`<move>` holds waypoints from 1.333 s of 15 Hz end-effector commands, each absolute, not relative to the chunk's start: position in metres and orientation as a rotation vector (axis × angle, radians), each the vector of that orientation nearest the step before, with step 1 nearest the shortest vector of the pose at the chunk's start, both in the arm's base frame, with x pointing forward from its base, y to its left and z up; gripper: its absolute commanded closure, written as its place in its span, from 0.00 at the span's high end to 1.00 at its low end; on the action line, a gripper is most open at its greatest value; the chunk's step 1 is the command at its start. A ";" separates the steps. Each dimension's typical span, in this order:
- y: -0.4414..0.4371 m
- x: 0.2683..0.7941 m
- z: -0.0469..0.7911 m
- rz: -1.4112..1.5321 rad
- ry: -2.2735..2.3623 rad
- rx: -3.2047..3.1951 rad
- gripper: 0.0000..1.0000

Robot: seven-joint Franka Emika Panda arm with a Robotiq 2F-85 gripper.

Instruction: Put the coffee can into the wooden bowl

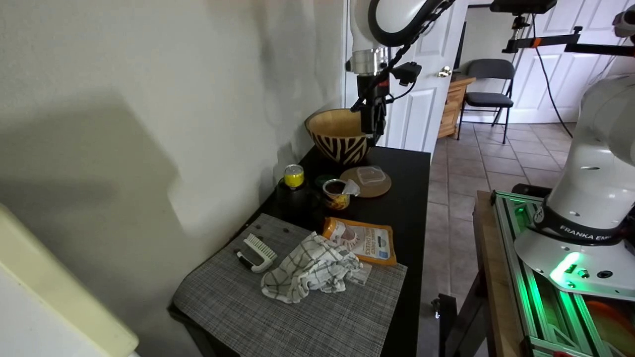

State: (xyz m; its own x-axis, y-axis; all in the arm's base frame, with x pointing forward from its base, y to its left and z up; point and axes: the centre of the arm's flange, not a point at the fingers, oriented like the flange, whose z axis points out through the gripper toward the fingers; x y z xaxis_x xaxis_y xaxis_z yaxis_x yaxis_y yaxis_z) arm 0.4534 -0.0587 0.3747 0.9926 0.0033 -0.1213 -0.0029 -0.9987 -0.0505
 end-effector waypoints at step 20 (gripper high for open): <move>-0.089 0.546 0.254 0.271 -0.534 -3.179 1.00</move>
State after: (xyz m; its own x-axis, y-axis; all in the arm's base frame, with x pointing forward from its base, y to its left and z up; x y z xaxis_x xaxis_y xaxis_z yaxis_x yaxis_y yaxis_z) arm 0.5336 -0.1024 0.2645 0.9709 0.2275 -0.0752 0.2303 -0.9726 0.0320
